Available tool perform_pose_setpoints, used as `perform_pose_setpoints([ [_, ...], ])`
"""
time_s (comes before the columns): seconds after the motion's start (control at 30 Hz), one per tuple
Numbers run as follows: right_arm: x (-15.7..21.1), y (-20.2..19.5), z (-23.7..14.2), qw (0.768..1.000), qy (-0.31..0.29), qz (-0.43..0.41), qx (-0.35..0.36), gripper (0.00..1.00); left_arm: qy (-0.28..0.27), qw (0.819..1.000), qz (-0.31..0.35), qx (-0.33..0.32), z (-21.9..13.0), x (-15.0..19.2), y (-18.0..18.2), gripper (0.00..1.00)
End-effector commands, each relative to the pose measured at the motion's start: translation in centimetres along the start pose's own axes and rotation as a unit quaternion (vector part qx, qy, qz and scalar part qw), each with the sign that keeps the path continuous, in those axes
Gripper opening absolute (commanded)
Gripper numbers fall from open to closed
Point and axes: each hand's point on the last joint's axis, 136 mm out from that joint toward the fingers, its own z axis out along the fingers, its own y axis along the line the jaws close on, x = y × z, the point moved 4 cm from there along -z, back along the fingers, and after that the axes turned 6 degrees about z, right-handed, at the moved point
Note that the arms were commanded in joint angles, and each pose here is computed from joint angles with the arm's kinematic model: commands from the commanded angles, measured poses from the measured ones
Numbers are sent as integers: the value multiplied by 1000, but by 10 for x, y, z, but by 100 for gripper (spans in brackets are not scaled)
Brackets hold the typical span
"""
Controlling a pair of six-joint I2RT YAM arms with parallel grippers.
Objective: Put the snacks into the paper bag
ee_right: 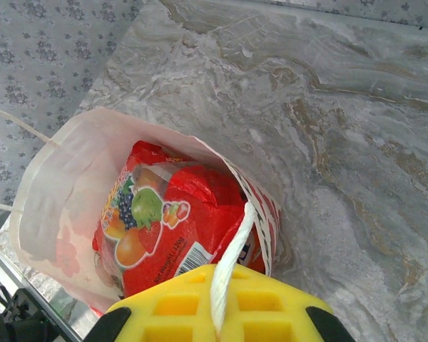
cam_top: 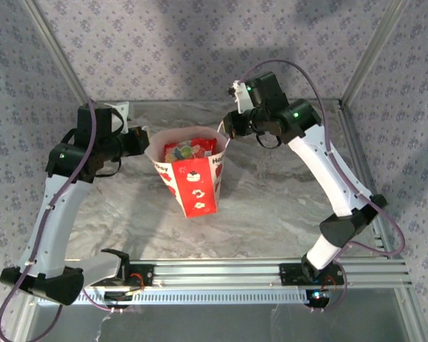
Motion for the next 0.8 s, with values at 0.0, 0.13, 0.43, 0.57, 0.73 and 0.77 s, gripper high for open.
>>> perform_pose_setpoints([
  [0.0,-29,6,-46,995,-93,-19,-9,0,-67,997,26,24,-11,-31,-15,2],
  [0.13,-32,-4,-48,995,-100,-12,0,0,-80,996,45,14,2,-34,-17,2],
  [0.43,-16,-16,-31,997,-81,-1,4,0,-92,993,78,2,6,-41,-20,2],
  [0.57,-8,-24,-26,997,-75,5,16,0,-72,995,70,-23,18,-25,-9,2],
  [0.73,4,-34,-20,997,-63,19,25,0,-59,996,57,-31,25,-5,-1,3],
  [0.77,6,-37,-19,997,-61,23,28,0,-58,996,56,-30,24,-4,-1,5],
])
